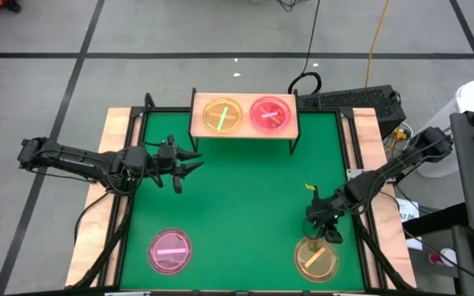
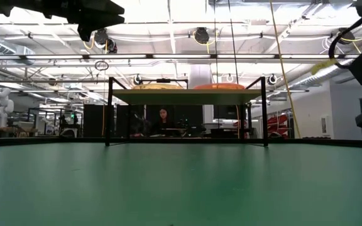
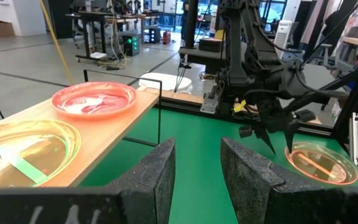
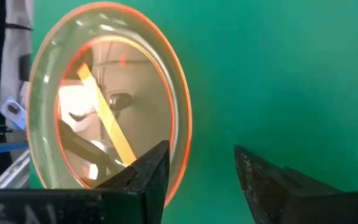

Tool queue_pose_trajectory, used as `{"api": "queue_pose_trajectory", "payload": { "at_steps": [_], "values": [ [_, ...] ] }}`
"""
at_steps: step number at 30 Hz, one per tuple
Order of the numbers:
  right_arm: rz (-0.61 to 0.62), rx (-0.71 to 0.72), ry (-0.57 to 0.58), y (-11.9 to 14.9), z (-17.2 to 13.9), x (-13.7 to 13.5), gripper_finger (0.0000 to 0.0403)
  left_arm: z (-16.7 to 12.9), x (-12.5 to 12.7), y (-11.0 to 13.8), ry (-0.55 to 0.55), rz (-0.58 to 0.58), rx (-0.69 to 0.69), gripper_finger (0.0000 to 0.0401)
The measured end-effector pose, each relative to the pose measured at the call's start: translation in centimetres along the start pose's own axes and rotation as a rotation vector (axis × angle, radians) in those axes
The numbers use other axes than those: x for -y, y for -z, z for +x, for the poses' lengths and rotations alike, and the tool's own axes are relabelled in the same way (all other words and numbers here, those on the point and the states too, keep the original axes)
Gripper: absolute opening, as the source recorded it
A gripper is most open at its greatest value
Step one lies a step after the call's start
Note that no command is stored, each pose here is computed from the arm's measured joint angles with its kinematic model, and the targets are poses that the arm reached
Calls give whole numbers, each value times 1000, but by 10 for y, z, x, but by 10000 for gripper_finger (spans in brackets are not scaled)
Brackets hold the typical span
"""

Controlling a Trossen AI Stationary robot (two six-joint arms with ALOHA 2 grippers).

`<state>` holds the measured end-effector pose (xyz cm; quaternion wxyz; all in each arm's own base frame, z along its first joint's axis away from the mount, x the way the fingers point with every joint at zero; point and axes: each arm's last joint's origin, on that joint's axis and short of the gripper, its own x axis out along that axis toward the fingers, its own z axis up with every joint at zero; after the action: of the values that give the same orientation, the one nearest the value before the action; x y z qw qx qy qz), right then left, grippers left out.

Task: Place and stack plates onto a shelf
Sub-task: Stack the orange plate on top of the other orange plates on the shelf

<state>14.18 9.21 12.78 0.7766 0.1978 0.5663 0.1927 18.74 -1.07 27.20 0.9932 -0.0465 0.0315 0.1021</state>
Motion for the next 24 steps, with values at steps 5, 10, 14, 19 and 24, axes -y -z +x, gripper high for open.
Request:
{"api": "queue_pose_trajectory", "payload": {
  "at_steps": [5,10,14,19,24],
  "values": [
    [-4,-19,5,-1,8,0,154,0,0,0,0,0,0,133],
    [-15,-25,11,-1,11,0,113,0,0,0,0,0,1,133],
    [-42,-23,5,-1,11,0,41,0,0,0,0,0,0,133],
    [-52,53,-14,-9,6,1,7,0,0,0,0,0,1,133],
    [-106,235,-38,-26,-7,3,1,0,0,0,0,-1,1,133]
  ]
}}
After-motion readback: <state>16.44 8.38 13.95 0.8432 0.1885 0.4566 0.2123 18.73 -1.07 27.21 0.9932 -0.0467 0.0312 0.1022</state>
